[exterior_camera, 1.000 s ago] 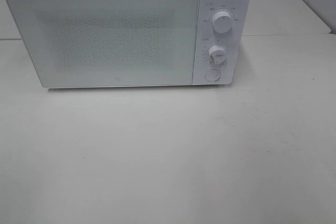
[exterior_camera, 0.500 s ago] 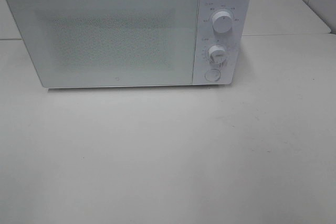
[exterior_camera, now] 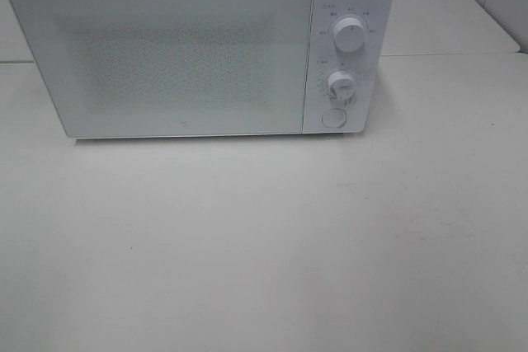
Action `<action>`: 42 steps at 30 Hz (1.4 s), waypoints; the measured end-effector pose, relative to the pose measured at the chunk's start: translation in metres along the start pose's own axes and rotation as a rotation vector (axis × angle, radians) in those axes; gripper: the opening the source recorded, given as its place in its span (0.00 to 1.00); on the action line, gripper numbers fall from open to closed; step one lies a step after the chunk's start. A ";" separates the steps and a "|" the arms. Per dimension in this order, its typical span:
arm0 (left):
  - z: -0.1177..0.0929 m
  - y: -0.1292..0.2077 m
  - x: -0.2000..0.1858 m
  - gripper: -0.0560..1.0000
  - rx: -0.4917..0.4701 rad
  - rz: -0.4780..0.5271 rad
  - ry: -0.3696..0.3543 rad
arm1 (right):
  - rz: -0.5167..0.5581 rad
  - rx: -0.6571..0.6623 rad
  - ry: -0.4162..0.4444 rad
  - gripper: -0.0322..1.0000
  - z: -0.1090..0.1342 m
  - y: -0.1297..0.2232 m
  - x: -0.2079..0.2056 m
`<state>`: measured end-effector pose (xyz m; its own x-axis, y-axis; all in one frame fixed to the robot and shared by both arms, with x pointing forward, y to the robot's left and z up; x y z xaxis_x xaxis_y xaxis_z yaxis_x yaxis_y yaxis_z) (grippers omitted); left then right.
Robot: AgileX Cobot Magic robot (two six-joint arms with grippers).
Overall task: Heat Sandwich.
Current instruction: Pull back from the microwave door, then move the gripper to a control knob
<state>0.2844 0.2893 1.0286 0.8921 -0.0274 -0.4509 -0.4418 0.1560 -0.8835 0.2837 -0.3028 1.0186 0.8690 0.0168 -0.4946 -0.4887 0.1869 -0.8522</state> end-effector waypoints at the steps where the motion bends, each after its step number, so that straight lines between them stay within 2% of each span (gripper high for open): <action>1: 0.000 0.000 0.000 0.98 0.000 0.000 0.000 | 0.000 0.000 0.000 0.76 0.000 0.000 0.000; 24: 0.000 0.000 0.000 0.98 0.000 0.000 0.000 | -0.001 0.000 0.000 0.77 0.000 0.000 0.000; 30: 0.000 0.000 0.000 0.98 0.000 0.000 0.000 | -0.057 0.003 -0.019 0.78 0.005 -0.016 -0.003; 42: 0.000 0.000 0.000 0.98 0.000 0.000 0.000 | -0.068 0.003 -0.038 0.78 0.016 -0.049 0.026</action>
<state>0.2844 0.2893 1.0286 0.8921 -0.0274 -0.4509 -0.4418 0.1560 -0.8835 0.3319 -0.2957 1.0501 0.9024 0.0414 -0.4288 -0.4284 0.1922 -0.8829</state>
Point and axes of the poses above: a point on each arm's last joint axis where the gripper is mounted, x pointing out along that axis toward the gripper, z along the wrist's bending axis when the last joint is at zero, y = z × x, the point moved 6 cm from there along x, pointing out along that axis toward the gripper, and after that the axes turned 9 degrees about x, right-handed, at the moved point
